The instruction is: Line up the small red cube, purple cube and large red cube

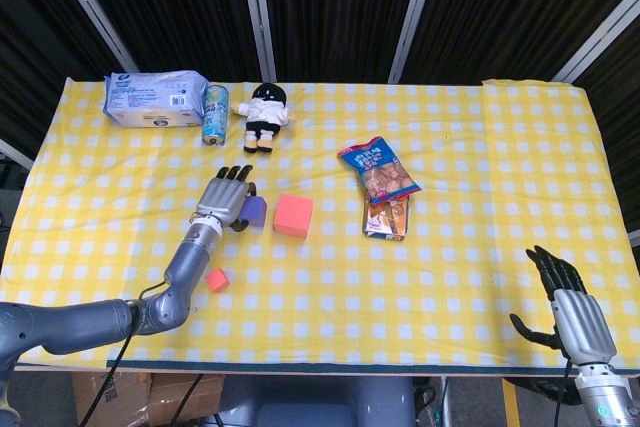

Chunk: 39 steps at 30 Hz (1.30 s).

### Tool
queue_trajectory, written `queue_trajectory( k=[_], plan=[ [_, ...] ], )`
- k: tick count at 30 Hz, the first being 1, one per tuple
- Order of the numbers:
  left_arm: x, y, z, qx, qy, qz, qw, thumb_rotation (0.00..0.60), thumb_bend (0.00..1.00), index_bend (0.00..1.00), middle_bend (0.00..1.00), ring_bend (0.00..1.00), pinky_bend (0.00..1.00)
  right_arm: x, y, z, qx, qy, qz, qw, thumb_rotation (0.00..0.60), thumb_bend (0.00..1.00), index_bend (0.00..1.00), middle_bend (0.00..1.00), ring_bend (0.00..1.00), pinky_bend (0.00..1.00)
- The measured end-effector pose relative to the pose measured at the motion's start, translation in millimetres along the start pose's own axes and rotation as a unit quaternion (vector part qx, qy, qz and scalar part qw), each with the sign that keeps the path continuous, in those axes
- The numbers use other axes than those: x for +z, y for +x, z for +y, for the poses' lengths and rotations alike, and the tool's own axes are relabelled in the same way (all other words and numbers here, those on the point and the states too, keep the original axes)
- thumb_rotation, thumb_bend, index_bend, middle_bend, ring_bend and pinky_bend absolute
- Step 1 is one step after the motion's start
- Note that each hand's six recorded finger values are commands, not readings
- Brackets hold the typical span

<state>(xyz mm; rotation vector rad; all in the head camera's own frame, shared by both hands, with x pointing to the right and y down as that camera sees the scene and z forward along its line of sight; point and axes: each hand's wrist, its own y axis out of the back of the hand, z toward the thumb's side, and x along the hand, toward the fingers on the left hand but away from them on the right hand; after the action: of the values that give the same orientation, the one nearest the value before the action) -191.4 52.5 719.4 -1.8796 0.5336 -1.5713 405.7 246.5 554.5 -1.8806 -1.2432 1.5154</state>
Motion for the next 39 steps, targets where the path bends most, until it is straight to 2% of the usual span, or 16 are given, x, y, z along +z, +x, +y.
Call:
queue_trajectory(
  k=[39],
  plan=[
    [25.0,15.3,-7.4,-0.009,0.004,-0.014,0.9999,0.6,0.34,0.39,0.0,0.0,0.0,0.5,0.0,1.2,-0.002,-0.001,0.002,1.0,0.6,0.34,0.0,0.0,0.0,0.0]
  ],
)
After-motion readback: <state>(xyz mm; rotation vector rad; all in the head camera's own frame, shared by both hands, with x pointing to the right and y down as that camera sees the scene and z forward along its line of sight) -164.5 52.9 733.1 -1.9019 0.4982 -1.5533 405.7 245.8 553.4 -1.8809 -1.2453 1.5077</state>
